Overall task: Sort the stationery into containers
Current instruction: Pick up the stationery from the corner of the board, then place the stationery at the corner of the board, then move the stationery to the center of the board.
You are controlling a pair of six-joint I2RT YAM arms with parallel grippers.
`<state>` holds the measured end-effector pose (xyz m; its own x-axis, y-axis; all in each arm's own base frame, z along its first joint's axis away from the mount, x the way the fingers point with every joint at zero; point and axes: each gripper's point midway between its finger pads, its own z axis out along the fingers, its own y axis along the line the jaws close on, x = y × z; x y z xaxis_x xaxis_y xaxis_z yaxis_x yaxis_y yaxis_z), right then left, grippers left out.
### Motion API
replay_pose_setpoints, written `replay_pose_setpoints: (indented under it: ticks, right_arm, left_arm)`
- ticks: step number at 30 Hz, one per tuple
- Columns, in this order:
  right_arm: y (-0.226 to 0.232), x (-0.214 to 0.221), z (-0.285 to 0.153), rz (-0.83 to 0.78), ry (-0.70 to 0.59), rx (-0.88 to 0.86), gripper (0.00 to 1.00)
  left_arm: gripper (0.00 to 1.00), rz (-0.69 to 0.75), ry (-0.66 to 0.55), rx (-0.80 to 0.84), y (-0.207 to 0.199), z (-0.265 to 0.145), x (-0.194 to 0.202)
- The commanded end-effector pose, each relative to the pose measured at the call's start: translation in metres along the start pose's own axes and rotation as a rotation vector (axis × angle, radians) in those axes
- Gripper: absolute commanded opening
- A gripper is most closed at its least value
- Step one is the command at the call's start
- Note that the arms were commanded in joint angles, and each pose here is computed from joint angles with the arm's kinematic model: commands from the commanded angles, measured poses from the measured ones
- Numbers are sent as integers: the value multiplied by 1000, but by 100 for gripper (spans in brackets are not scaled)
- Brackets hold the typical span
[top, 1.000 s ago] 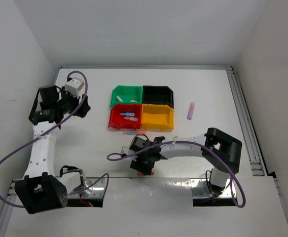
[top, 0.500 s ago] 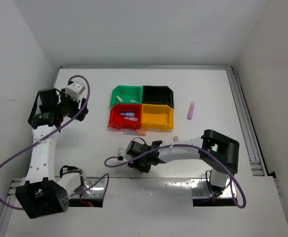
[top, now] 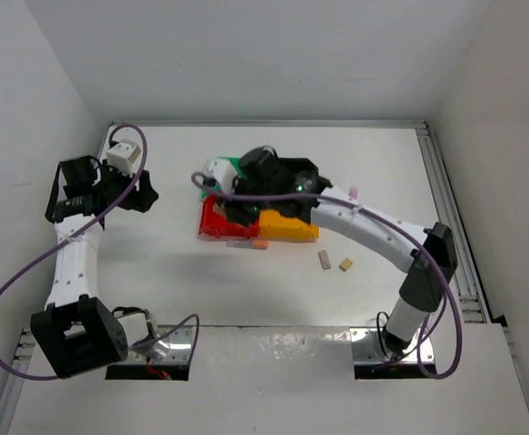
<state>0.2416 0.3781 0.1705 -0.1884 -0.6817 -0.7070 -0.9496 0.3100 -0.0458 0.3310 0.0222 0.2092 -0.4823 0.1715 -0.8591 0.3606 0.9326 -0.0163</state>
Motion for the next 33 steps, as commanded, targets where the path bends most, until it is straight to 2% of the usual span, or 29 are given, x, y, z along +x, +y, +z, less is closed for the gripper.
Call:
replay_pose_setpoints:
  ticks: [1,3,8,14,15,16,17,18,20,21,26,27,29,30,31,33]
  right_arm:
    - [-44,-38,1,-32,-71,21,0]
    - [-76,-48,16,-9,-80,34,0]
    - [-120,-54,45,4,-87,31,0]
    - [-118,-17,74,3,-16,-25,0]
    - [-117,-9,77,1,-1,-30,3]
    - [-116,-3,81,-7,12,-31,11]
    - [-115,5,84,-3,36,-35,21]
    - [-114,8,86,-3,49,-38,39]
    - [-113,9,83,13,55,-39,50]
    - [-114,5,80,30,45,-29,56]
    - [-114,-37,42,84,-56,13,58]
    - [-113,-42,32,117,-66,18,57]
    - [-122,-67,-6,157,-135,72,53]
    - [-125,-70,-20,233,-146,88,51]
    - [-132,-73,-53,304,-190,133,46]
    - [-139,-63,-81,469,-231,194,43]
  left_arm:
    - [73,23,-112,10,6,1,-37]
    - [72,16,-97,14,11,7,-36]
    - [73,20,-92,20,18,16,-40]
    - [73,33,-80,43,20,25,-37]
    - [73,35,-78,47,20,26,-36]
    - [73,39,-77,58,17,27,-35]
    - [73,42,-76,68,16,29,-35]
    - [74,63,-78,78,15,29,-35]
    - [77,91,-80,111,8,30,-35]
    - [78,122,-85,136,3,31,-35]
    - [79,199,-97,213,-19,26,-20]
    - [79,263,-112,254,-28,24,-18]
    - [77,307,-108,295,-43,12,-8]
    - [76,324,-112,307,-49,8,-5]
    - [75,321,-110,323,-60,0,6]
    - [75,342,-131,372,-78,-10,18]
